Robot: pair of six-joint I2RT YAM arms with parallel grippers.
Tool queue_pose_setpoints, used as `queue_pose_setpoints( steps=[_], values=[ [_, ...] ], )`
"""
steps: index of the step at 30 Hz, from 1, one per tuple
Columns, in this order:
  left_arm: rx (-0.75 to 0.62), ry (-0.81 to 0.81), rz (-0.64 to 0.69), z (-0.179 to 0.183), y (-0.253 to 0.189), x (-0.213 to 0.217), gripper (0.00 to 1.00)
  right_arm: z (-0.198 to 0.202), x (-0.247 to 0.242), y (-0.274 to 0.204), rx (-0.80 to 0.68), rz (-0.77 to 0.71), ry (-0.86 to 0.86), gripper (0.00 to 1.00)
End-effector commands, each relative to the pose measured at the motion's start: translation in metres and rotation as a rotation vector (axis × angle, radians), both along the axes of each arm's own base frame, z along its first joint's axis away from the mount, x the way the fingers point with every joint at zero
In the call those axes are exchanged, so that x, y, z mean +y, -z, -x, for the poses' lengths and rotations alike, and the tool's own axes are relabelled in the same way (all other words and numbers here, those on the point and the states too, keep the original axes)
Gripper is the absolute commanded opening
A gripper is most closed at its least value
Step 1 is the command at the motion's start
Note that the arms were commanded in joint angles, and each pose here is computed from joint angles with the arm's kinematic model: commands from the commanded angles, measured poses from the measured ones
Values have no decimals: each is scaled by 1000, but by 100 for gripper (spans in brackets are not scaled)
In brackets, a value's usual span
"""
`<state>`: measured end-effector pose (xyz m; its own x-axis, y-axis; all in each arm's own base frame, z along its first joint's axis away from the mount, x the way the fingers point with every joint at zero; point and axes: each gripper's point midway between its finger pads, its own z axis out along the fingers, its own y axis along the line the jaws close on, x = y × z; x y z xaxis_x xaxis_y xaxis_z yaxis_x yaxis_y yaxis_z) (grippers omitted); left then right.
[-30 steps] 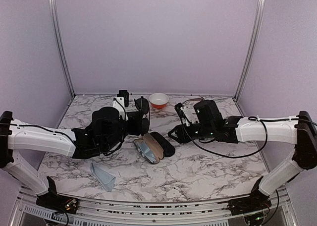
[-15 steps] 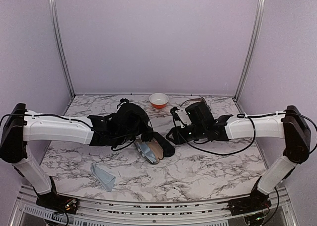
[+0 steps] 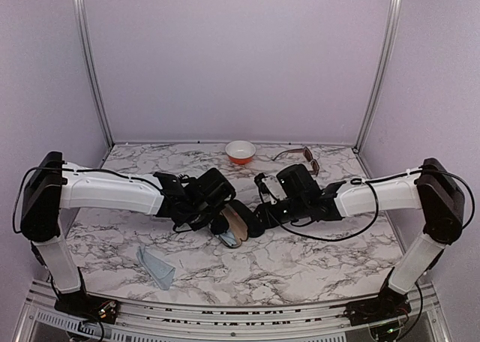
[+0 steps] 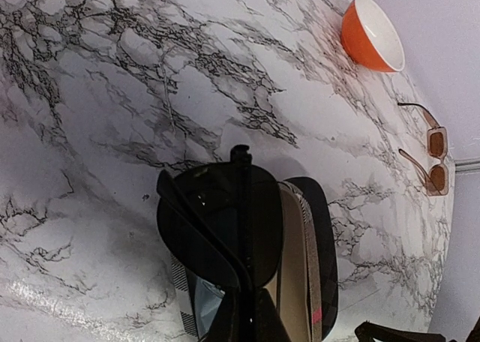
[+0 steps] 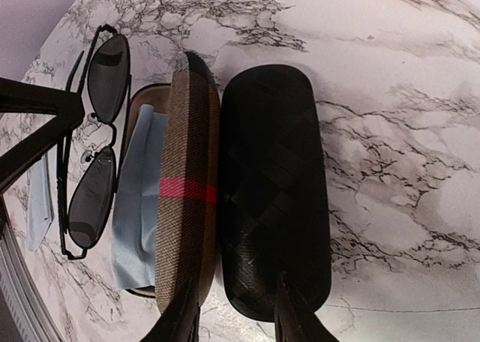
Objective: Organize the sunglasses
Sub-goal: Place the sunglasses in the sunglasses case.
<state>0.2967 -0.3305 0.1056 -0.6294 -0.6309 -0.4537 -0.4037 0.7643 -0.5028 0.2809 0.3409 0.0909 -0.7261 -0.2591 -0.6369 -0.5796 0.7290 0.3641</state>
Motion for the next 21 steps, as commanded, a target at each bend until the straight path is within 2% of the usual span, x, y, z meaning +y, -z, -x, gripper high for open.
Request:
queue_pose_setpoints(
  steps=[1,11,21],
  values=[
    [54,-30,-26,2,12,3,0,4,14,-1,-5,-38,-40,34],
    [96,-18,-33,-2,26,-9,0,5,20,15,24,-34,-69,33],
    [116,-20,-46,-3,33,-7,0,29,46,20,42,-49,-149,32]
  ],
)
